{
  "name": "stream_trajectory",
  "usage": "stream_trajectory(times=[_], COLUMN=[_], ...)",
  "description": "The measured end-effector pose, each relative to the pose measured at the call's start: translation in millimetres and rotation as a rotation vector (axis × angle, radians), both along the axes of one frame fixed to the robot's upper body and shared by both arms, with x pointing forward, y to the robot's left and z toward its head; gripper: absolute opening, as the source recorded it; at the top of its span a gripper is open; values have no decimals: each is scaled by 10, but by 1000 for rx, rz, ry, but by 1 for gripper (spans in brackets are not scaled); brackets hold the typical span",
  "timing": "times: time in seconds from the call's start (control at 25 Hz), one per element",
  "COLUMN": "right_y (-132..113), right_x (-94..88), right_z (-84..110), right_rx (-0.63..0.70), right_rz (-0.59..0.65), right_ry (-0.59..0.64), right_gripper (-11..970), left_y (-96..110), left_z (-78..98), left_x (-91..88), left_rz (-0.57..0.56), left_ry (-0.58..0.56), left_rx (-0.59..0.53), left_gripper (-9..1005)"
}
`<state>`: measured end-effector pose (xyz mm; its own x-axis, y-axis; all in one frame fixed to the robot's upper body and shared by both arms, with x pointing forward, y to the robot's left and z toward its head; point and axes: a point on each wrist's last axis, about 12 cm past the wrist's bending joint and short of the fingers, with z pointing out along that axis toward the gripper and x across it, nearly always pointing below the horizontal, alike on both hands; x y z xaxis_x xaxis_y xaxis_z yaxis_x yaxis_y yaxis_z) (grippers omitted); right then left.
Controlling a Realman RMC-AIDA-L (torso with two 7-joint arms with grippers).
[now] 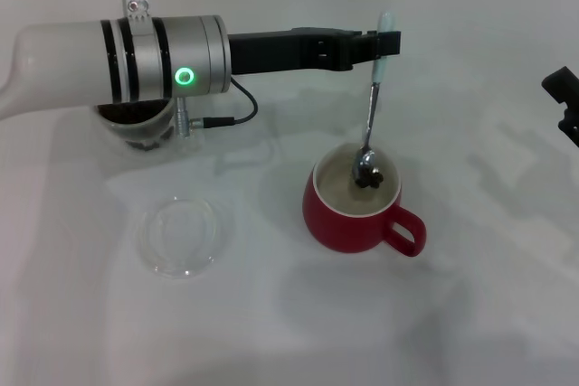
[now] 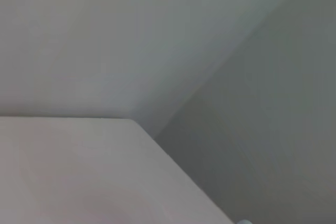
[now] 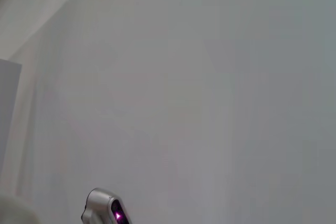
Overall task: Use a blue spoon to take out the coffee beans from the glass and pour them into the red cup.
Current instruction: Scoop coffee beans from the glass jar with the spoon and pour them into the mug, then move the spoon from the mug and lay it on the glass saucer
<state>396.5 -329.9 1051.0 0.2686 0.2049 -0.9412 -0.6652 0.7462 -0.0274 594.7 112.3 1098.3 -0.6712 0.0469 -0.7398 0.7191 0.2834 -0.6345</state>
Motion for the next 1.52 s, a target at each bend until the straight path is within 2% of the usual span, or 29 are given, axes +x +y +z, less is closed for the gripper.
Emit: stream_trajectory(times=[0.24,0.48,0.68,0.84,0.92,1.08,1.12,1.16,1.28,1.48,1.52], right_y=[-16,-32,-41,-50,-53,-74,-83,-94,-130,-199,-208], right_x=[-14,10,27,35,39,54,60,70,89,81,75], right_z=[-2,5,8,12,13,22,26,30,40,56,56], right_rx=[0,0,0,-1,-1,6,11,21,49,78,81], right_rz=[-6,-15,-14,-19,-24,-44,-54,-66,-96,-135,-140], right_ry=[3,4,8,6,6,1,1,2,11,16,16], right_gripper=[646,646,646,645,645,645,645,645,645,645,645], left_y=[42,-29,44,320,566,1011,1011,1219,1367,1642,1666], left_z=[-15,65,145,243,289,213,213,67,-81,-405,-428], left_x=[24,33,59,102,110,-8,-8,-145,-295,-677,-709], left_rz=[12,-72,-81,-25,33,143,143,207,254,360,371], left_ry=[-49,-166,-169,-134,-117,-83,-83,-51,-24,21,24], left_rx=[21,41,7,-77,-132,-179,-179,-179,-172,-142,-141], left_gripper=[129,129,130,130,129,129,129,129,129,129,129])
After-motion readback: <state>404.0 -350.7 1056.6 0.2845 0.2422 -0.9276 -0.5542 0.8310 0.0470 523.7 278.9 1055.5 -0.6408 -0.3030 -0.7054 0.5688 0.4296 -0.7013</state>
